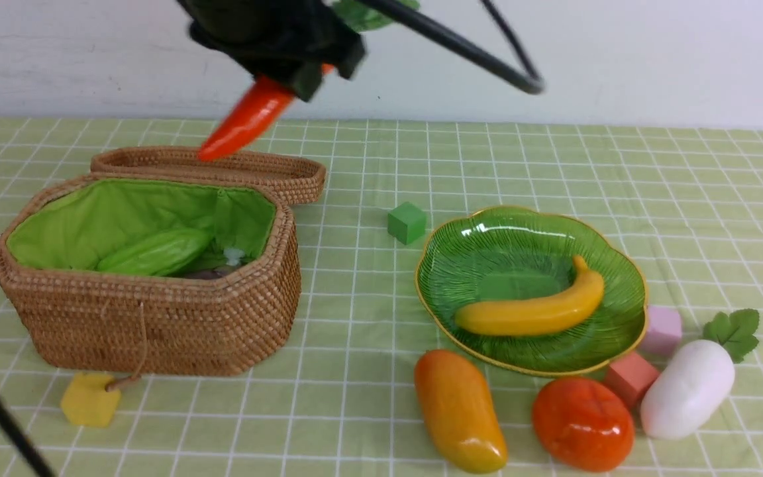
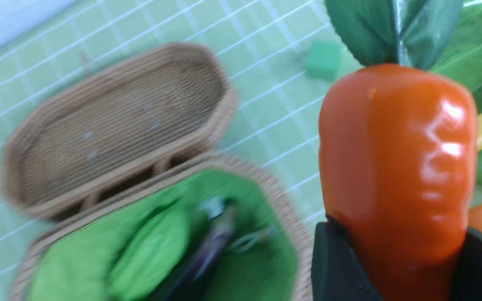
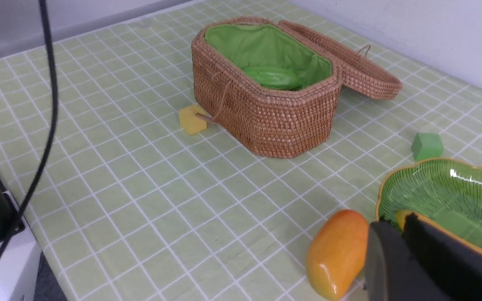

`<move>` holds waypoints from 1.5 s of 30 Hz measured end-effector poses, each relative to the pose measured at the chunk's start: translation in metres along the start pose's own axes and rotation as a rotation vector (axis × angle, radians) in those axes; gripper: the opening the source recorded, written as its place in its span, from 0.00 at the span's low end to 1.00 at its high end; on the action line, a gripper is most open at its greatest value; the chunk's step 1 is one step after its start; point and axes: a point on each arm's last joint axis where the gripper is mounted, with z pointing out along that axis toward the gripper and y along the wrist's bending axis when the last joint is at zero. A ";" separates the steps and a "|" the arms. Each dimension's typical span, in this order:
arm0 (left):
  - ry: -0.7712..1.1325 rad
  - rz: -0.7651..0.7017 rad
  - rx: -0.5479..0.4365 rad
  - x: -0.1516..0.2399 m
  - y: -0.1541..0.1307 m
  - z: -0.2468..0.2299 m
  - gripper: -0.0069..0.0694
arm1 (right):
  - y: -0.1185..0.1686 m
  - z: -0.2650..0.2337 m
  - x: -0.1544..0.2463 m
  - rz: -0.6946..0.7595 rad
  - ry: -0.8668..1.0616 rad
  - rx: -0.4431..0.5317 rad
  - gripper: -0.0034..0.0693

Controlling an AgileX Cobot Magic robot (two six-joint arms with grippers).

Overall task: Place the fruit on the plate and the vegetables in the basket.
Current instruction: Use the left arm to grab a carrot and put it into the left basket, then use the right arm to grab a mango and put it into the right plate

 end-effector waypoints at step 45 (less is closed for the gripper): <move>-0.086 -0.218 0.129 0.104 0.048 -0.067 0.07 | -0.038 0.061 0.012 0.330 0.295 -0.076 0.15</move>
